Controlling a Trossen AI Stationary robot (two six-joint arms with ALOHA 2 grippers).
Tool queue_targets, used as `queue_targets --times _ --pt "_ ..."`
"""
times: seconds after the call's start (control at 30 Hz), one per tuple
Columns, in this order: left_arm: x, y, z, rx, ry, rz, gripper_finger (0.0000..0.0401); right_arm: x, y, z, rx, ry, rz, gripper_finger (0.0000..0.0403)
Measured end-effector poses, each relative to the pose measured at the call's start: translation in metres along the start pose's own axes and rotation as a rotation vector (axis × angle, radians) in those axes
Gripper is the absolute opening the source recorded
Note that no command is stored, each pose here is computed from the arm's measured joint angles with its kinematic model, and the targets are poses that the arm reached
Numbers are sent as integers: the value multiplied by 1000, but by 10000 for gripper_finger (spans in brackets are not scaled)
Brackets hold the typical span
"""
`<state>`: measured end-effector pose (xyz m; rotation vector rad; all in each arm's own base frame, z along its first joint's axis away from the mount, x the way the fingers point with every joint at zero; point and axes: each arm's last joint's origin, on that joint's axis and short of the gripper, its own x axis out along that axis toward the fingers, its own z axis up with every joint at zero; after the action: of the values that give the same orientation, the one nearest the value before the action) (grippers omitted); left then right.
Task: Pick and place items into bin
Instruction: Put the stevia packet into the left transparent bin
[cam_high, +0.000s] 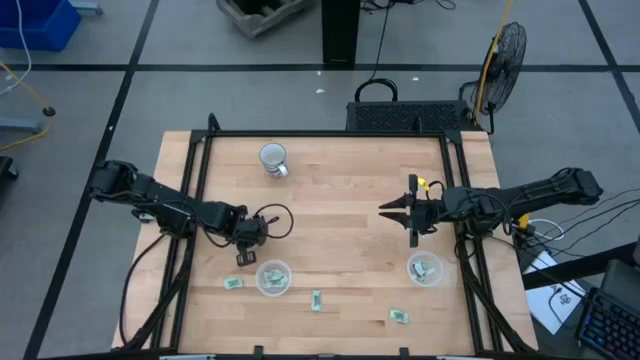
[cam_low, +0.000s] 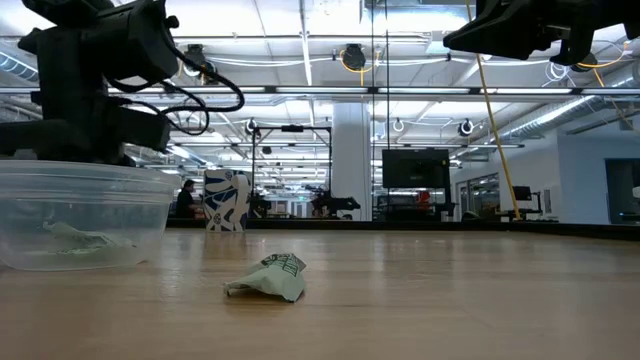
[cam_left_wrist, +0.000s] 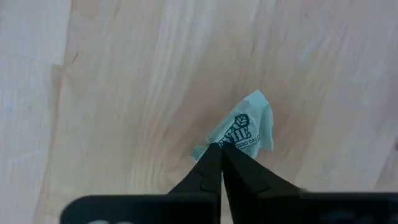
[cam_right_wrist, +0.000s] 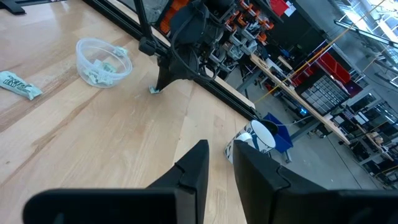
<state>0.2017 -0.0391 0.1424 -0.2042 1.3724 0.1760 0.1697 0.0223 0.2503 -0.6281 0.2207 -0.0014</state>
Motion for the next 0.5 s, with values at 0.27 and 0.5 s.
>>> queue_targets --times 0.27,0.5 --pt "-19 -8 17 1 -30 -38 23 0 0 0 0 0 1 66" --pt "-60 -21 46 -9 -97 -105 7 0 0 0 0 0 1 66"
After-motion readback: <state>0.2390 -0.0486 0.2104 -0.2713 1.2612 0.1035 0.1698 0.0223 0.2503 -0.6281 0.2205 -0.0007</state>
